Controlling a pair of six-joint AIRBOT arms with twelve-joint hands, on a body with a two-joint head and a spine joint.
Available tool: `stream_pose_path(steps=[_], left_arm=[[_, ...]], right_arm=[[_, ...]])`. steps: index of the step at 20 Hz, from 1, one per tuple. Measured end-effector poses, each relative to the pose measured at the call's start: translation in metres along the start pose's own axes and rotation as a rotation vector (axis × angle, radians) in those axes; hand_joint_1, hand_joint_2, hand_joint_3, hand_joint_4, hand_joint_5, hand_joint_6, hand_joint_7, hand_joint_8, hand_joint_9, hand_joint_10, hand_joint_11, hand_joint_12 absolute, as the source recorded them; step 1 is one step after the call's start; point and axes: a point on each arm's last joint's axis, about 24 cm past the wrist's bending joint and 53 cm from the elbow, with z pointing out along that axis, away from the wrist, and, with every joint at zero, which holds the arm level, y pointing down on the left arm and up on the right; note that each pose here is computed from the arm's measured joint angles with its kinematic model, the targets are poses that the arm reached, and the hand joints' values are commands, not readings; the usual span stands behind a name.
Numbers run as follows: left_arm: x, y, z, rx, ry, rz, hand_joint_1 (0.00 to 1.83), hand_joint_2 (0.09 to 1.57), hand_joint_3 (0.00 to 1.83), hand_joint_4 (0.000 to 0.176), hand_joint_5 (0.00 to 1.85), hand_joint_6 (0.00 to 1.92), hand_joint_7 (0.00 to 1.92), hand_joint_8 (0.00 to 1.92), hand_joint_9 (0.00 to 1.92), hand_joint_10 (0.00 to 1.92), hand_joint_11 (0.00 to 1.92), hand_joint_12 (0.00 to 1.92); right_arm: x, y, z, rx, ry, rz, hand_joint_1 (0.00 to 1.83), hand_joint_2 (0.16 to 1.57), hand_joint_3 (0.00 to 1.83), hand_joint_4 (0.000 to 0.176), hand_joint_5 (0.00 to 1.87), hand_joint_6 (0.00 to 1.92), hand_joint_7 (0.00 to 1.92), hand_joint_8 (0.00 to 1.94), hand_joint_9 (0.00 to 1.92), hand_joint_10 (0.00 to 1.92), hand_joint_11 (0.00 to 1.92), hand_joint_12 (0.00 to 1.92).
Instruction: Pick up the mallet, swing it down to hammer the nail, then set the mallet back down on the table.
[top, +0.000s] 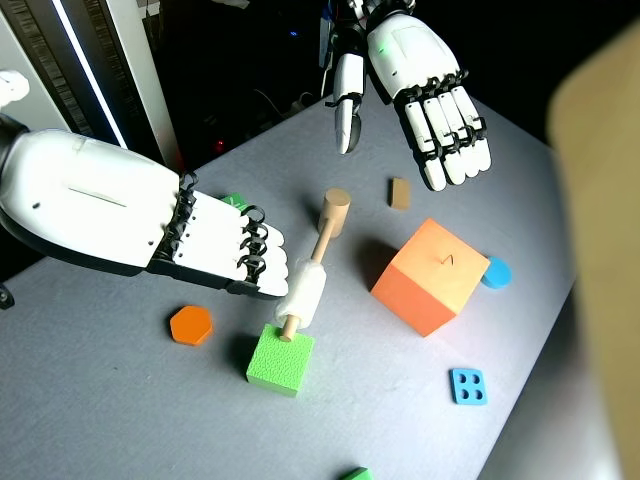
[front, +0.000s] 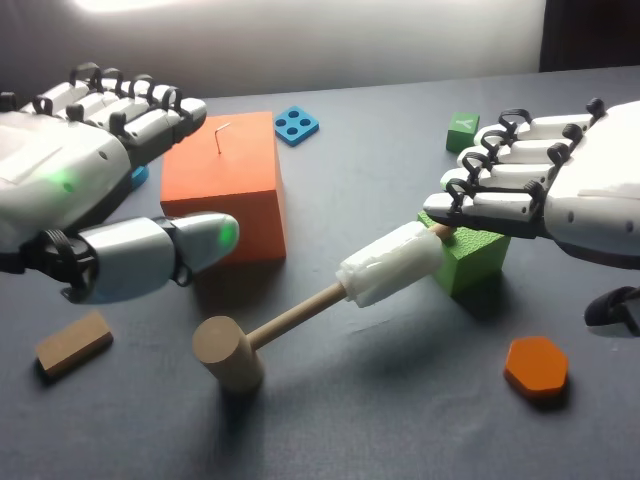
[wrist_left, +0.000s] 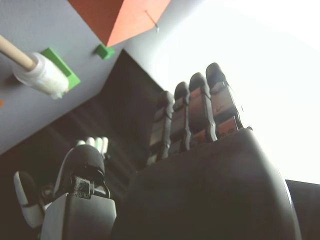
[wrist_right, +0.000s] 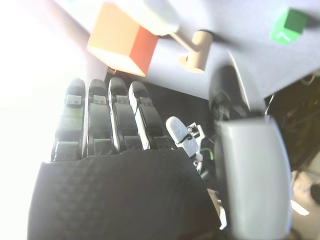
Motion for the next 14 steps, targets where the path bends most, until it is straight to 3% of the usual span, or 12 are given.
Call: stream_pose_path(steps=[4, 6, 9, 12, 14], left_arm=[[-0.002, 0.005, 0.005, 0.045, 0.019, -0.002, 0.0, 1.3, 0.0, 0.0, 0.11, 0.0, 0.07, 0.0, 0.05, 0.0, 0.0, 0.2], [0.002, 0.005, 0.006, 0.073, 0.045, -0.006, 0.0, 1.3, 0.0, 0.0, 0.16, 0.0, 0.12, 0.0, 0.09, 0.0, 0.0, 0.26], [0.014, 0.005, 0.004, 0.114, 0.1, -0.005, 0.0, 1.3, 0.0, 0.0, 0.15, 0.0, 0.12, 0.0, 0.09, 0.0, 0.0, 0.25], [0.024, 0.006, 0.001, 0.14, 0.146, -0.006, 0.0, 1.3, 0.0, 0.0, 0.13, 0.0, 0.09, 0.0, 0.06, 0.0, 0.0, 0.19], [0.038, 0.006, 0.001, 0.173, 0.194, -0.019, 0.0, 1.3, 0.0, 0.0, 0.13, 0.0, 0.09, 0.0, 0.06, 0.0, 0.01, 0.19]], right_arm=[[0.006, 0.017, 0.013, -0.004, 0.047, 0.065, 1.32, 0.95, 0.0, 0.0, 0.0, 0.0, 0.0, 0.0, 0.0, 0.0, 0.0, 0.0], [0.002, 0.014, 0.024, 0.053, 0.035, 0.038, 1.31, 0.98, 0.0, 0.0, 0.0, 0.0, 0.0, 0.0, 0.0, 0.0, 0.0, 0.0], [0.002, 0.006, 0.041, 0.118, 0.046, 0.076, 1.22, 0.98, 0.0, 0.0, 0.0, 0.0, 0.0, 0.0, 0.0, 0.0, 0.0, 0.0], [0.014, 0.012, 0.053, 0.123, 0.09, 0.126, 1.25, 0.98, 0.0, 0.0, 0.0, 0.0, 0.0, 0.0, 0.0, 0.0, 0.0, 0.0], [0.006, 0.021, 0.064, 0.118, 0.06, 0.146, 1.26, 0.98, 0.0, 0.0, 0.0, 0.0, 0.0, 0.0, 0.0, 0.0, 0.0, 0.0]])
